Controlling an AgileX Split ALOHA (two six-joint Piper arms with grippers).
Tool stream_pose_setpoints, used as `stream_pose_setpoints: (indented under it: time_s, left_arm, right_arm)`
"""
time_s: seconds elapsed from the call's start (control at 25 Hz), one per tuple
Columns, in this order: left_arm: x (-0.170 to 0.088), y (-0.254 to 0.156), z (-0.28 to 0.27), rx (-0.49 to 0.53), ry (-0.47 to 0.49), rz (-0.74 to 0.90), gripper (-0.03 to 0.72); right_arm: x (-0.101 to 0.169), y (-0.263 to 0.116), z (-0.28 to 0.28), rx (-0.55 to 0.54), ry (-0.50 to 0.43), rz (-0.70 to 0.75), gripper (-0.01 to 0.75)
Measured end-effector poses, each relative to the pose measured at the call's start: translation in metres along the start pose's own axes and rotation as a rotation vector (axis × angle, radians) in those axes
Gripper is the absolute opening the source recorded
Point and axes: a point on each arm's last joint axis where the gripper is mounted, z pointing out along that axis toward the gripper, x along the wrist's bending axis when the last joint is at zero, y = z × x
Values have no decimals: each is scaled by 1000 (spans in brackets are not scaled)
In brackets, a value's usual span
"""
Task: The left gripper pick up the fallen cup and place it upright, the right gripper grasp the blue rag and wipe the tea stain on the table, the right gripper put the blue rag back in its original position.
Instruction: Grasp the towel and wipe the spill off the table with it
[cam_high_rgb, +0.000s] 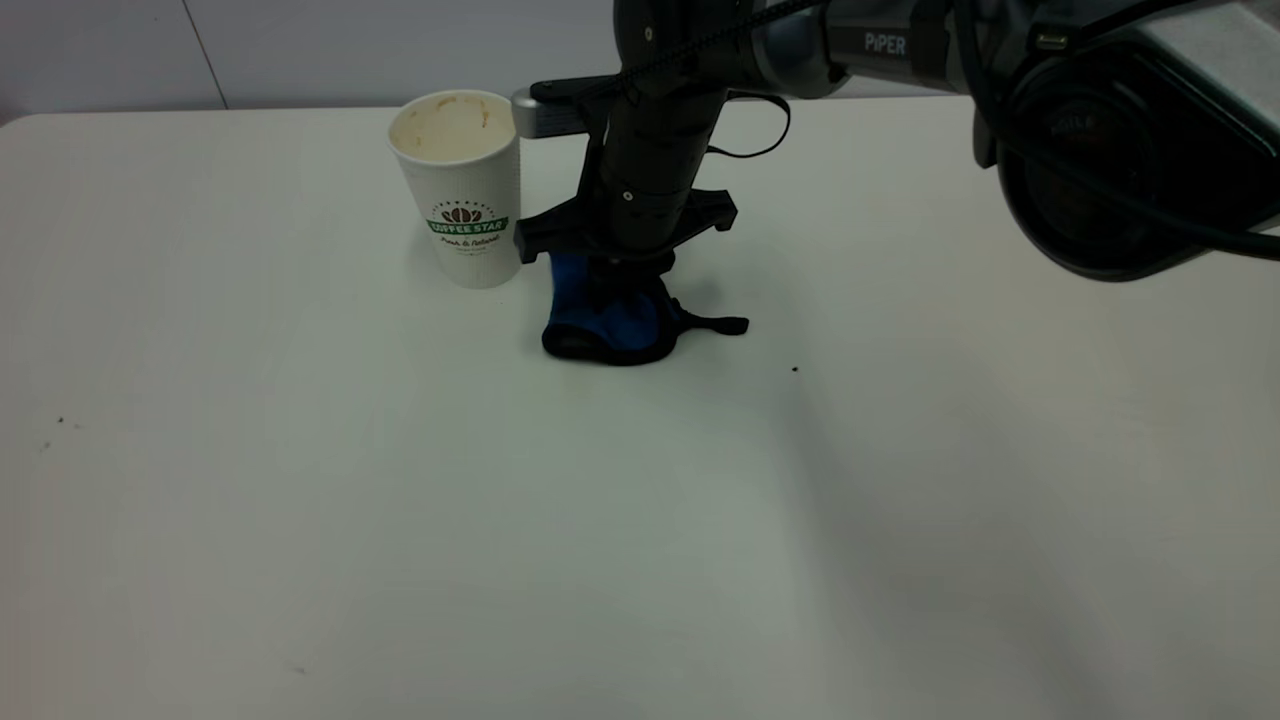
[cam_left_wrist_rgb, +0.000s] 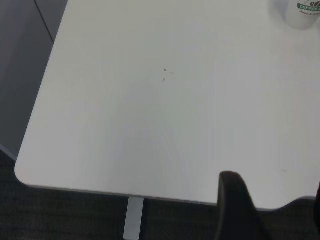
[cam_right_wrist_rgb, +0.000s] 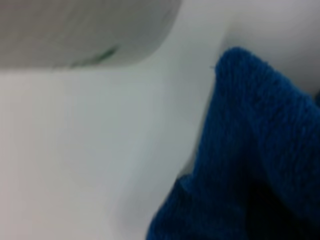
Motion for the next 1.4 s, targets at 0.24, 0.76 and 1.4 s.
stream_pose_setpoints:
  time_s: [0.24,0.76,1.4]
  left_arm:
    - [0,0,0,0,0,0,411]
    - [0,0,0,0,0,0,411]
    - [0,0,0,0,0,0,411]
  right_arm:
    - [3,-9,-3,113,-9,-2,62]
    - [-24,3,-8,20,-207,-95,62]
    - [-111,-7,-25,271,-166,93,62]
